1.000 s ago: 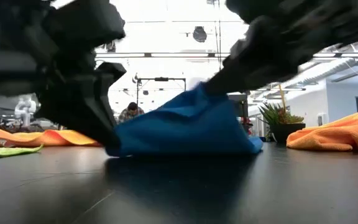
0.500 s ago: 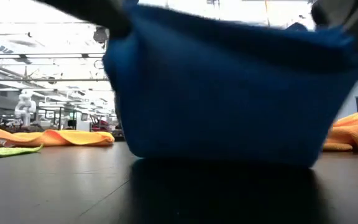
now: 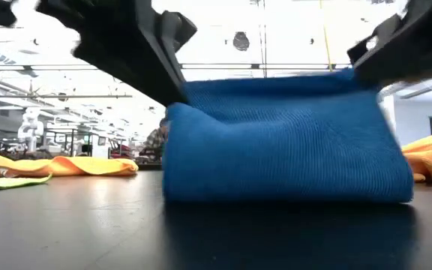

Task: Fold microfiber towels
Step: Fold the blue microfiber cloth

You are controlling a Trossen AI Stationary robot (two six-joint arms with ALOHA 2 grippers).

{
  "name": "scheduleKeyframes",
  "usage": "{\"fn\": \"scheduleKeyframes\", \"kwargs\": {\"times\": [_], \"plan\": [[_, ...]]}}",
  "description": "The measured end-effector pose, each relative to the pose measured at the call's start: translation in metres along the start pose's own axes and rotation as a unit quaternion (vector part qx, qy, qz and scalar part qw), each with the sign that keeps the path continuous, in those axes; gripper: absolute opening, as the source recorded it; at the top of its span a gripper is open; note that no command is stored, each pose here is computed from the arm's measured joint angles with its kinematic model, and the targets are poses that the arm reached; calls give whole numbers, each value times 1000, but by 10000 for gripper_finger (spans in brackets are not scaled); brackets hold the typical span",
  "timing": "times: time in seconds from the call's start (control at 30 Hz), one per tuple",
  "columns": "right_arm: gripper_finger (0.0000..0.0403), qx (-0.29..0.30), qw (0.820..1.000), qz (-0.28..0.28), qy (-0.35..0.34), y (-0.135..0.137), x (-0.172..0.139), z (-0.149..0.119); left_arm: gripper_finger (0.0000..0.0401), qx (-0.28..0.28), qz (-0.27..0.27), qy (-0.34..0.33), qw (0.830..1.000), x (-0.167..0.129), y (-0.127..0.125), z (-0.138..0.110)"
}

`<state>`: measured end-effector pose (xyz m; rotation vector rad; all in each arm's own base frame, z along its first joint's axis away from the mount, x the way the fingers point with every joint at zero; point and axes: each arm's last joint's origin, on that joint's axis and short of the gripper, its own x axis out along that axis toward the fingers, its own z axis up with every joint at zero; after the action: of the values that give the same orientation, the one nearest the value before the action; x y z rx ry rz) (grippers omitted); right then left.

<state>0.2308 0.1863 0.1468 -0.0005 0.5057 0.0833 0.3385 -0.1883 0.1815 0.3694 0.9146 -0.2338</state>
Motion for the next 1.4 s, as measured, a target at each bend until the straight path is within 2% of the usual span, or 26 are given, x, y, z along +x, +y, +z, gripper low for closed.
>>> {"fn": "scheduleKeyframes", "kwargs": {"times": [0.17, 0.3, 0.63, 1.07, 1.4], "plan": [[0, 49, 998, -46, -7, -33, -3, -14, 3, 16, 22, 18, 999, 7, 30, -3], [0, 71, 995, -64, -7, -56, 3, -21, 6, -6, 34, 57, 998, 13, 56, -13], [0, 78, 991, -105, 9, -87, 11, -25, 10, -40, 34, 91, 994, 26, 90, -31], [9, 82, 987, -139, 8, -105, 14, -24, 4, -42, 30, 98, 994, 36, 102, -39], [65, 87, 985, -152, 2, -112, 16, -22, 5, -54, 31, 101, 993, 37, 105, -40]]}}
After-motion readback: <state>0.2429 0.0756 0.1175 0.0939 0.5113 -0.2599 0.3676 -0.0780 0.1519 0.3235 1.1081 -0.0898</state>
